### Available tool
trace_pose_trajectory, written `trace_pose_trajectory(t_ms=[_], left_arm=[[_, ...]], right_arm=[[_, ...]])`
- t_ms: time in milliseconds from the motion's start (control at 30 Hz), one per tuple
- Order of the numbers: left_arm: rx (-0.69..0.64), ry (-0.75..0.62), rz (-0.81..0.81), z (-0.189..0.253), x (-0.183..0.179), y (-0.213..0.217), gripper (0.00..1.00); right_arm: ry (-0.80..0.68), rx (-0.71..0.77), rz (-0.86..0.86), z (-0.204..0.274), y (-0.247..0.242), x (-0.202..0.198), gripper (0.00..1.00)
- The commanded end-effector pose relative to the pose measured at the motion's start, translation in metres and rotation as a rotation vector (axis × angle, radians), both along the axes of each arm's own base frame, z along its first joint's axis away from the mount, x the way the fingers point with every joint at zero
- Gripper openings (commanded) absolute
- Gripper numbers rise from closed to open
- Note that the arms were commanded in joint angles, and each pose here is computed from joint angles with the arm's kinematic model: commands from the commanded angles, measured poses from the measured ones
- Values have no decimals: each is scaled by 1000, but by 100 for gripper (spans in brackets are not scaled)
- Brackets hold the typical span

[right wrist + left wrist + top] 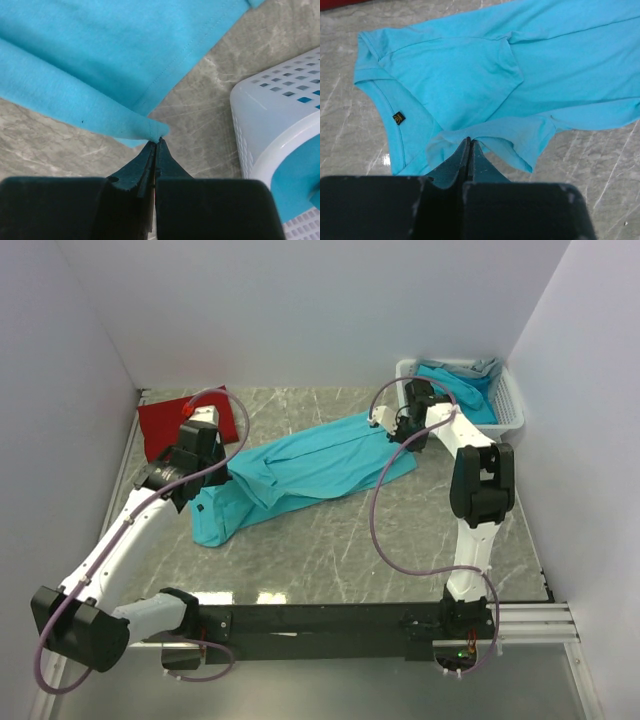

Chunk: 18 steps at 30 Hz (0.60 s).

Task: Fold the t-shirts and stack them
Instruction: Fold the tshirt

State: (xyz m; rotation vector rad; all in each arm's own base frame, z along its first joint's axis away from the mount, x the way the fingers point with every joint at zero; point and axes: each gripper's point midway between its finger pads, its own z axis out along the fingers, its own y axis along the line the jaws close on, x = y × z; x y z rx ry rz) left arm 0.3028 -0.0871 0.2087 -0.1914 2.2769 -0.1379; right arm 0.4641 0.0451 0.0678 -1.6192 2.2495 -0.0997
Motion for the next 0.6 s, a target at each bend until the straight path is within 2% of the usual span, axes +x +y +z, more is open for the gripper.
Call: trace_pose_trajectory(t_ms=[0,567], left_arm=[[-13,-34,-31,5,9,-2,0],[-13,-42,-23,12,33,0,0]], right_arm=[[-55,9,-32,14,5,16,0],[-102,24,-115,16,8,36,0]])
